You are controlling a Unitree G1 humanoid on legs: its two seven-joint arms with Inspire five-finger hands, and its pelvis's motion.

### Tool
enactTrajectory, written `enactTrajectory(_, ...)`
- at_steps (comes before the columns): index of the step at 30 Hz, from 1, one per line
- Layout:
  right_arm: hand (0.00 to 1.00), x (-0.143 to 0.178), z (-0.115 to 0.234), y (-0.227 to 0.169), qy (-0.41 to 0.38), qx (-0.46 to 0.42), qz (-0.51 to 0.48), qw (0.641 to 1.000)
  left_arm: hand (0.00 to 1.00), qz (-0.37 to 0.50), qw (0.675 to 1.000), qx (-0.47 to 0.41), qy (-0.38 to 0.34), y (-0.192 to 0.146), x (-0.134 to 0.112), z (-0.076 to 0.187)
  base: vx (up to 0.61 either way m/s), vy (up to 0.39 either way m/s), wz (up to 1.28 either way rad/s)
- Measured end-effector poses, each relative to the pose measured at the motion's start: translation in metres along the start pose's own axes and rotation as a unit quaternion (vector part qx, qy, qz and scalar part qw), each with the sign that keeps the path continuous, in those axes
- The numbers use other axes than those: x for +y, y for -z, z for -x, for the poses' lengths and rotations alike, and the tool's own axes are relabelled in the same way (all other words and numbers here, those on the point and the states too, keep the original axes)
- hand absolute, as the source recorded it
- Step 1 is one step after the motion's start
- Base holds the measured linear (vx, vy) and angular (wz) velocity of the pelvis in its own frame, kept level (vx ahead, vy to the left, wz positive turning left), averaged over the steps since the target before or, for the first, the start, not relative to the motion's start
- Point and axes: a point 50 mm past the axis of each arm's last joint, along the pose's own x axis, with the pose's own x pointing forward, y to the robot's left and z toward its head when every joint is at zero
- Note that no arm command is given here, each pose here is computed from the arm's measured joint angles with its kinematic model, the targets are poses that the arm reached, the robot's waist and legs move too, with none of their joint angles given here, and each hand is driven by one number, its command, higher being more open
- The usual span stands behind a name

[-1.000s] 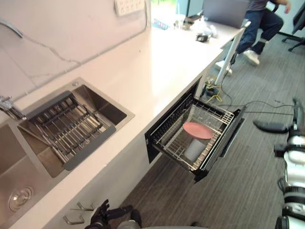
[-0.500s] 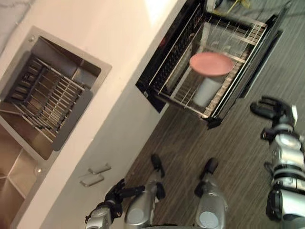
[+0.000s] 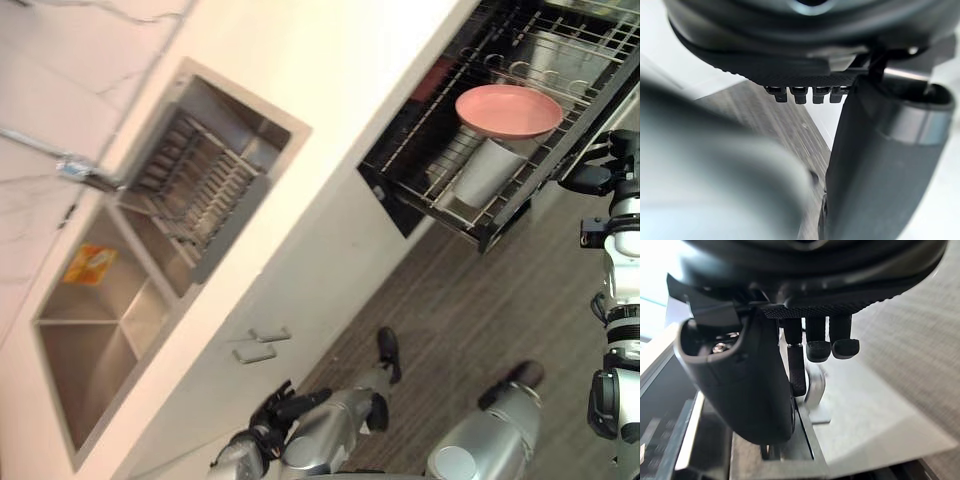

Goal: Walk over to the sink, pick up the cup, carry it to the dishwasher, place the cup inside the dishwasher, then close the dishwasher door

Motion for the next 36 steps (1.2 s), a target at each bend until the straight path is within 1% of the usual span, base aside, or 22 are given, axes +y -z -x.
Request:
enactTrajectory(5,0.00,0.002,0.000,0.001,-0.006,0.009,0.010,1.000,1.00,0.014,1.000,0.021,0.005,0.014,-0.001,0.002,-0.01,-0.137,0.95)
enactTrajectory(6,1.00,0.006,-0.003,-0.002,-0.014,0.007,0.009,1.000,1.00,0.018,0.999,0.025,0.008,0.018,0.000,0.004,-0.03,-0.146,0.54)
enactTrajectory(9,1.00,0.010,-0.012,-0.010,-0.015,0.016,0.009,1.000,1.00,0.021,0.999,0.020,0.027,0.020,-0.001,0.004,-0.06,-0.170,0.28)
enactTrajectory(11,1.00,0.027,-0.010,-0.014,-0.048,0.006,0.034,0.998,1.00,0.026,0.999,0.017,0.039,0.020,0.000,0.005,-0.06,-0.187,0.10)
enactTrajectory(14,1.00,0.042,-0.007,-0.013,-0.064,0.005,0.024,0.998,1.00,0.030,0.999,0.016,0.042,0.020,0.001,0.005,-0.04,-0.111,-0.05)
enactTrajectory(18,1.00,0.047,0.002,0.003,-0.074,0.016,0.004,0.997,1.00,0.040,0.998,0.011,0.042,0.018,0.004,0.006,-0.07,-0.068,-0.09)
enactTrajectory(20,1.00,0.054,0.013,0.019,-0.102,0.024,0.002,0.994,1.00,0.049,0.998,0.004,0.043,0.015,0.009,0.007,-0.07,-0.055,-0.37)
enactTrajectory(22,1.00,0.055,0.019,0.027,-0.126,0.025,-0.005,0.992,1.00,0.052,0.998,-0.004,0.045,0.012,0.015,0.008,-0.05,-0.042,-0.63)
enactTrajectory(24,1.00,0.050,0.022,0.032,-0.135,0.022,-0.049,0.989,1.00,0.055,0.997,-0.010,0.047,0.008,0.023,0.010,-0.05,-0.042,-0.78)
enactTrajectory(25,1.00,0.042,0.023,0.034,-0.130,0.017,-0.081,0.988,1.00,0.057,0.997,-0.017,0.049,0.005,0.028,0.012,-0.03,-0.021,-0.73)
enactTrajectory(26,1.00,0.037,0.023,0.036,-0.124,0.014,-0.089,0.988,1.00,0.062,0.997,-0.023,0.050,0.003,0.031,0.013,-0.02,-0.021,-0.84)
enactTrajectory(28,1.00,0.023,0.033,0.054,-0.096,0.013,-0.125,0.987,1.00,0.093,0.994,-0.043,0.042,-0.005,0.044,0.016,0.00,-0.032,-0.77)
enactTrajectory(29,1.00,0.022,0.042,0.069,-0.081,0.027,-0.134,0.987,1.00,0.104,0.993,-0.048,0.034,-0.007,0.051,0.018,0.05,-0.066,-0.62)
enactTrajectory(30,1.00,0.025,0.066,0.103,-0.052,0.070,-0.153,0.984,1.00,0.115,0.992,-0.057,0.021,-0.010,0.062,0.022,0.05,-0.051,-0.38)
enactTrajectory(31,1.00,0.026,0.073,0.111,-0.046,0.084,-0.156,0.983,1.00,0.116,0.991,-0.058,0.019,-0.011,0.064,0.023,0.14,-0.066,-0.30)
enactTrajectory(32,1.00,0.034,0.103,0.146,-0.025,0.149,-0.170,0.974,1.00,0.129,0.990,-0.058,0.007,-0.010,0.072,0.026,0.09,-0.025,-0.13)
enactTrajectory(33,1.00,0.037,0.120,0.164,-0.016,0.185,-0.178,0.966,1.00,0.134,0.989,-0.058,0.001,-0.009,0.074,0.026,0.21,-0.041,0.04)
enactTrajectory(35,1.00,0.046,0.212,0.225,0.011,0.333,-0.186,0.924,1.00,0.139,0.989,-0.056,-0.003,-0.007,0.073,0.025,0.21,0.020,0.40)
enactTrajectory(36,1.00,0.050,0.238,0.234,0.008,0.366,-0.181,0.913,1.00,0.140,0.989,-0.055,-0.004,-0.007,0.073,0.025,0.19,0.058,0.60)
